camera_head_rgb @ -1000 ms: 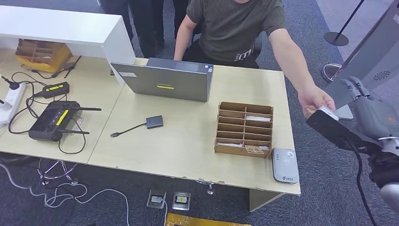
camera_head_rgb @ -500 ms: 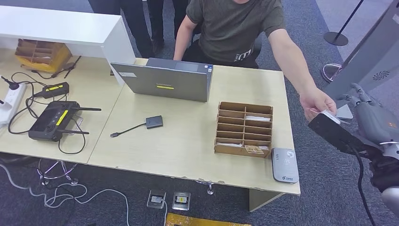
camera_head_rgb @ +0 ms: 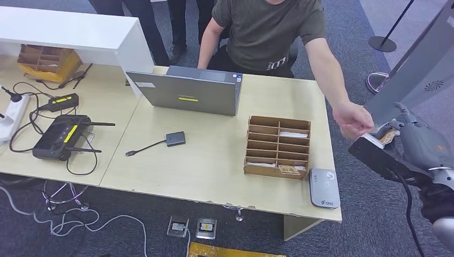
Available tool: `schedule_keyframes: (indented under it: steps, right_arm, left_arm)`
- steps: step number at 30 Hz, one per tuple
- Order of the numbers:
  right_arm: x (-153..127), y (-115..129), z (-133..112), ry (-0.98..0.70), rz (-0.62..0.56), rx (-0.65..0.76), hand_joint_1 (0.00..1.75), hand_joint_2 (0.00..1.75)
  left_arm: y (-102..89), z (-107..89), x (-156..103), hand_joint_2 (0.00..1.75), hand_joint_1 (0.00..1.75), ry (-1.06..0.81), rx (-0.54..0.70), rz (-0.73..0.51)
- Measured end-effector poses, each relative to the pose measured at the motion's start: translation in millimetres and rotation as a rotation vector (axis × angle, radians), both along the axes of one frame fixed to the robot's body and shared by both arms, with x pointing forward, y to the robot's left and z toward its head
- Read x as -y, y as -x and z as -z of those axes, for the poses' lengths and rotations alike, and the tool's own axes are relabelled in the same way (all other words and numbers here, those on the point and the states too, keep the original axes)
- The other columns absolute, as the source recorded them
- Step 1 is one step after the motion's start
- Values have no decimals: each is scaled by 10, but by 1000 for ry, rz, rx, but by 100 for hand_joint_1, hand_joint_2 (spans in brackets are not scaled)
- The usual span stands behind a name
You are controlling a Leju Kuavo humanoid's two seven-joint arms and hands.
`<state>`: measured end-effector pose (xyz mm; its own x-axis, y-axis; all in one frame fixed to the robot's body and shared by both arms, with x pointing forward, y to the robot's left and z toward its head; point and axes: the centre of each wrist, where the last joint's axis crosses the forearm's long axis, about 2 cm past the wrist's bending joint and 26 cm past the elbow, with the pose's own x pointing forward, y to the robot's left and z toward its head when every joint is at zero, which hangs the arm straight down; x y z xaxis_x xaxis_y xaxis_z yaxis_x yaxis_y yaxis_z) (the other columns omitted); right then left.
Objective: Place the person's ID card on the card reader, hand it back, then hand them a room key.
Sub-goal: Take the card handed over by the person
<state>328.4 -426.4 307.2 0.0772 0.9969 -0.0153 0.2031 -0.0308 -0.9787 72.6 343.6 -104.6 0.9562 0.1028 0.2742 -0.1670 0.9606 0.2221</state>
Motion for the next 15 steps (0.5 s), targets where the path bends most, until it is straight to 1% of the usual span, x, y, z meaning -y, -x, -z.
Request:
schedule_keyframes:
  steps: [15]
  right_arm:
    - [-30, 30, 143, 36, -10, -51, 175, 175]
  left_arm:
    - [-7, -1, 4, 0, 0, 0, 1, 5]
